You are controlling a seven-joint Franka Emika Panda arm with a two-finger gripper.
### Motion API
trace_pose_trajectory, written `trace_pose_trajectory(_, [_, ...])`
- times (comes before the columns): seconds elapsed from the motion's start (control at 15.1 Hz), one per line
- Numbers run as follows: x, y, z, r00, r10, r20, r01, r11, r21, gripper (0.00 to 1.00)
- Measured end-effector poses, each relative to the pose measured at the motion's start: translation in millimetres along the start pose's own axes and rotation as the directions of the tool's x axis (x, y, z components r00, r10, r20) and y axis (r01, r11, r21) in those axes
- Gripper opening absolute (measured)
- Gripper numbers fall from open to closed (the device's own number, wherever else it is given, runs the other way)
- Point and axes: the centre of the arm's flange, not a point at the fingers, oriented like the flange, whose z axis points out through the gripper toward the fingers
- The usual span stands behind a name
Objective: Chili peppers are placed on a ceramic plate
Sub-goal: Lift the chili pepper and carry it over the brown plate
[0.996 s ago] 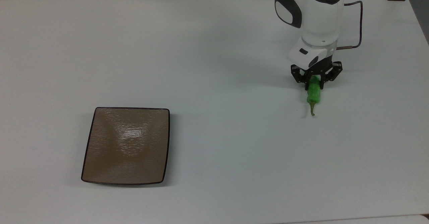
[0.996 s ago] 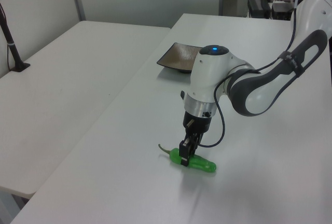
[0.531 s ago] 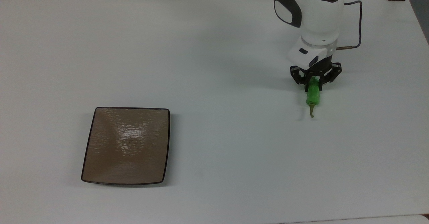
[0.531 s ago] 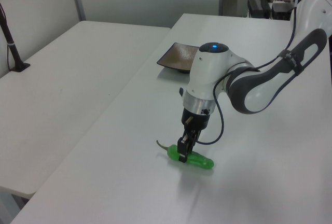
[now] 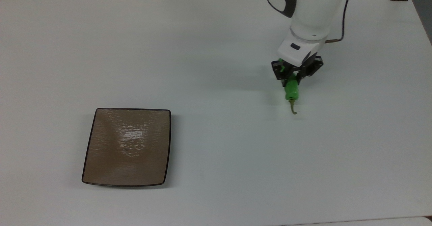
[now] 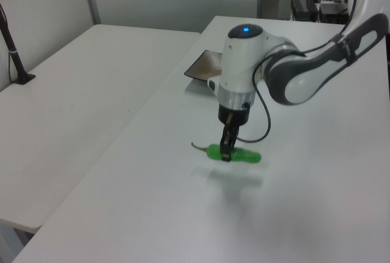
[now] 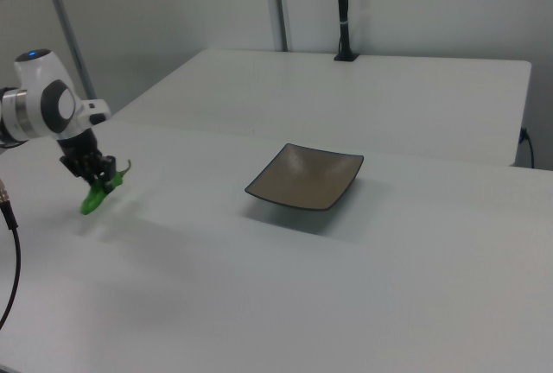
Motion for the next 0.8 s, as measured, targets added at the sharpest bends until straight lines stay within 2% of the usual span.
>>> trace_pose_trajectory(0.33, [19,95,-25,0.995,-0.097,0.027,0.099,0.99,-0.098,0.37])
trace_pose_trajectory(0.66, [36,205,-72,0.985,-0.167,0.033,0.17,0.968,-0.184,0.37])
trace_pose_trajectory(0.8, [38,233,-79,0.984,-0.175,0.034,0.178,0.964,-0.197,0.37])
